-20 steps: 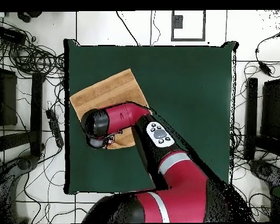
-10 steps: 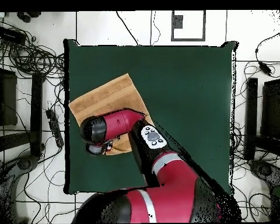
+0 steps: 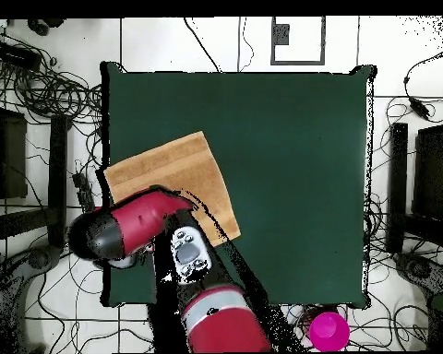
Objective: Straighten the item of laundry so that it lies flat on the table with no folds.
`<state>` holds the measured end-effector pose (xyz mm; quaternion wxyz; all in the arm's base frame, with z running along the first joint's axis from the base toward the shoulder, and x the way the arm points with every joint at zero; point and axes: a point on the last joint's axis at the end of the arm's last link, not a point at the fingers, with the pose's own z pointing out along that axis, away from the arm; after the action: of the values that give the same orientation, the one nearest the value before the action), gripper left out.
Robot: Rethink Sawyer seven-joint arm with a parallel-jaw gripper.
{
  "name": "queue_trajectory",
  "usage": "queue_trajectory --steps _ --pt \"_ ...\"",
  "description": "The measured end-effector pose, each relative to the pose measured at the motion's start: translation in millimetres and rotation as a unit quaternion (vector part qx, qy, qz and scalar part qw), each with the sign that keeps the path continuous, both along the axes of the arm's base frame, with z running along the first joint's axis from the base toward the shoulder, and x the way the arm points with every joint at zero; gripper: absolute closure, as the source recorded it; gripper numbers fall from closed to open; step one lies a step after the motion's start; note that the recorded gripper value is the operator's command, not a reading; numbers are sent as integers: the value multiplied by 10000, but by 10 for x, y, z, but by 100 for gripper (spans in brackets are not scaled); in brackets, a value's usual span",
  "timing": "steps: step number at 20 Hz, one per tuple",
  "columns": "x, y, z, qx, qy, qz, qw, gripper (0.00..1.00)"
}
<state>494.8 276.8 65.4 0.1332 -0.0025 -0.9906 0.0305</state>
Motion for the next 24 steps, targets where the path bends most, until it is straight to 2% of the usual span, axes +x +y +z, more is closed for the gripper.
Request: queue_trajectory --steps 2,6,7,12,17,24 --pt "-125 146 201 -53 -104 124 9999 100" --pt "-267 251 331 -121 -140 191 9996 100" --pt "-361 276 354 -149 -86 193 9997 0" --pt "-441 251 349 -169 26 109 9998 0" --pt "-527 112 321 -280 160 -44 9995 0" --pt "-504 -41 346 -377 143 -175 9990 0"
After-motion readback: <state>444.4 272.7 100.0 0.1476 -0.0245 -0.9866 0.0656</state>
